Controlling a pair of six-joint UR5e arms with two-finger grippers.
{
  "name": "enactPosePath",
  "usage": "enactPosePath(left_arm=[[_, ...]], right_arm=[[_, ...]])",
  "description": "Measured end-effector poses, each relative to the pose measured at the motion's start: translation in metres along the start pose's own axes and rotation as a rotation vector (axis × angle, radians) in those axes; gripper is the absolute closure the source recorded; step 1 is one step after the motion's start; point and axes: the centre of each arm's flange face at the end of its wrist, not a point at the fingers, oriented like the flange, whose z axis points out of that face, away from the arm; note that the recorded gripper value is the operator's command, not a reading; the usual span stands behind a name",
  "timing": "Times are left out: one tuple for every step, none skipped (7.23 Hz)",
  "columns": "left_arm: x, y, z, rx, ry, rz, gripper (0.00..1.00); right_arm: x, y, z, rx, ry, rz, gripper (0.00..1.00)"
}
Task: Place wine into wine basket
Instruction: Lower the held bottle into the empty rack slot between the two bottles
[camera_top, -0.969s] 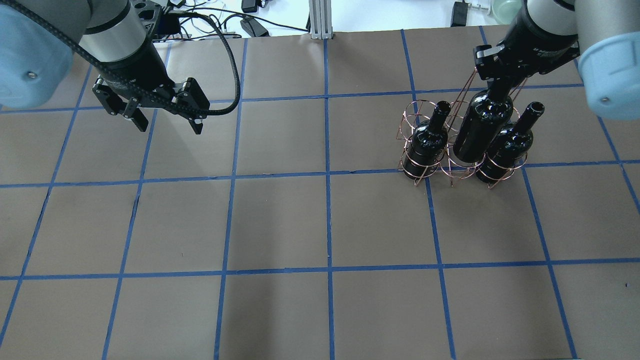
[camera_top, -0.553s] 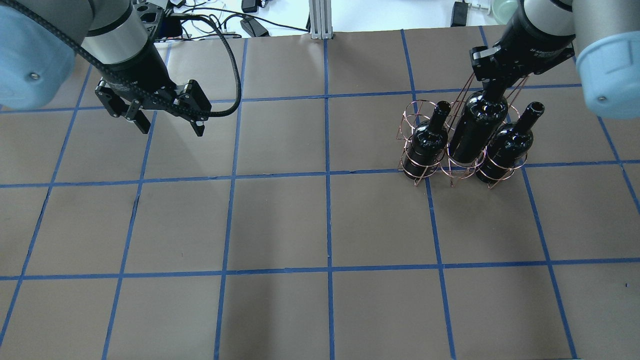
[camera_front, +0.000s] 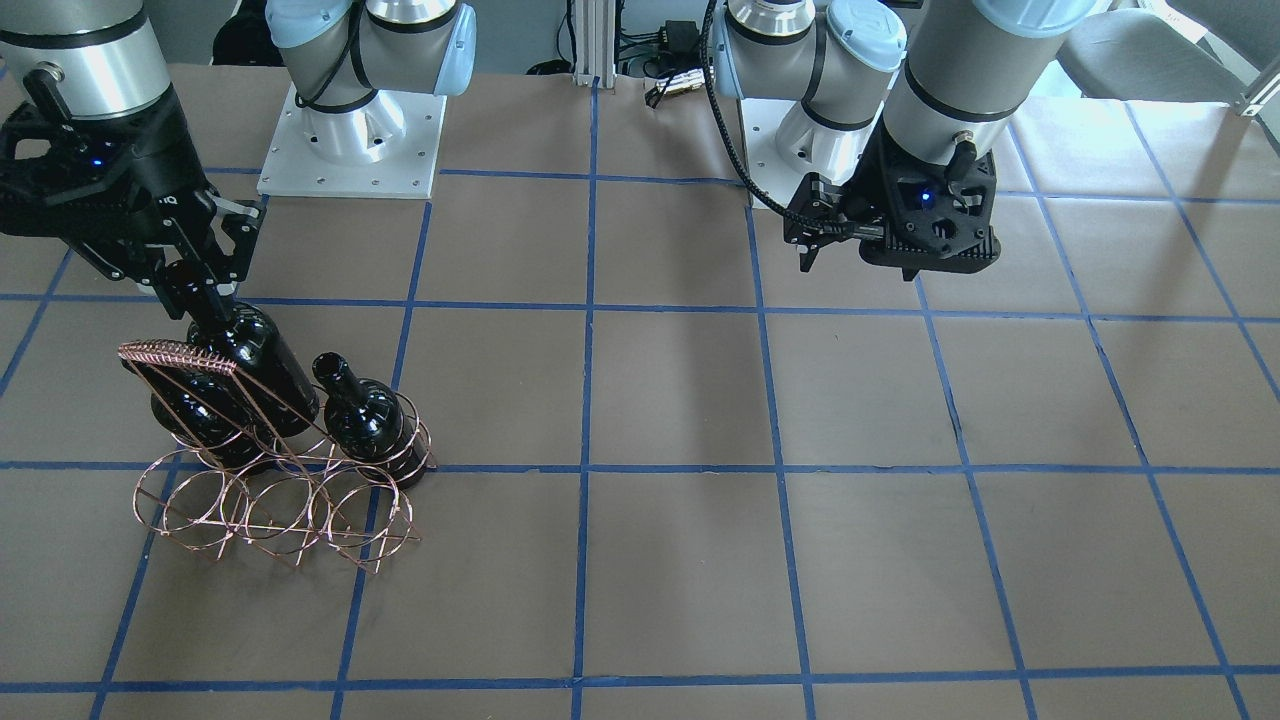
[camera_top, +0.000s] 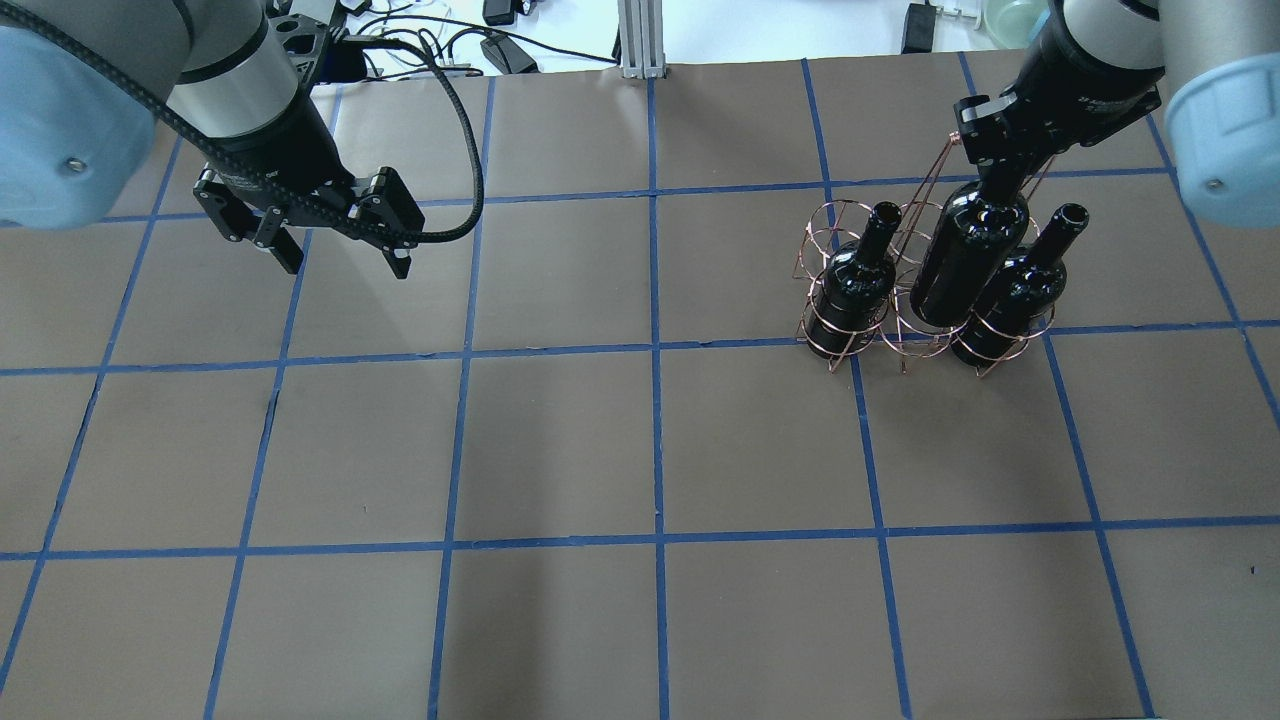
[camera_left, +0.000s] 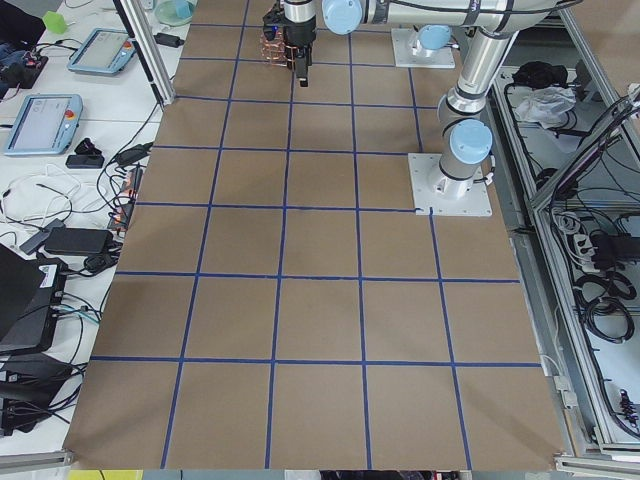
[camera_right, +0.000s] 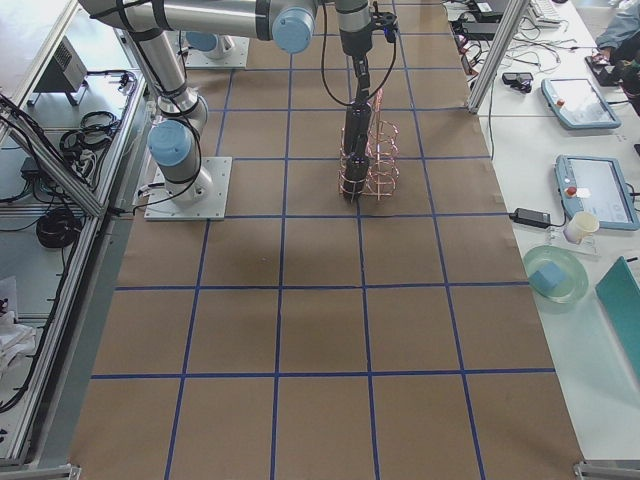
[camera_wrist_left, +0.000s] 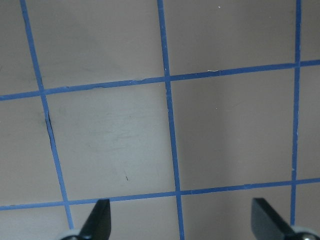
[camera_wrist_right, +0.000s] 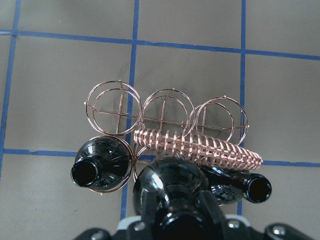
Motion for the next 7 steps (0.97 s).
enactPosePath(left_arm=[[0.0,0.0,0.0,0.0,0.001,-0.003,0.0],[0.0,0.0,0.0,-0.001,0.001,-0.004,0.0],[0.0,0.0,0.001,-0.001,0.001,-0.003,0.0],[0.0,0.0,0.001,-0.001,0.001,-0.002,0.0],[0.0,0.0,0.001,-0.001,0.001,-0.001,0.0],[0.0,-0.001,0.001,-0.002,0.001,0.0,0.0],[0.0,-0.001,0.002,-0.002,0.0,0.002,0.0]], right_arm=[[-0.001,0.0,0.0,0.002,-0.011,0.003,1.0],[-0.001,-0.001,0.002,0.0,-0.018,0.003,1.0],[-0.001,-0.003,0.006,-0.002,-0.021,0.001,1.0],[-0.001,-0.006,0.011,0.0,-0.021,-0.002,1.0],[-0.001,-0.009,0.014,0.0,-0.02,-0.005,1.0],[-0.001,-0.009,0.016,0.0,-0.02,-0.007,1.0],[-0.001,-0.01,0.019,-0.007,-0.022,-0.009,1.0]])
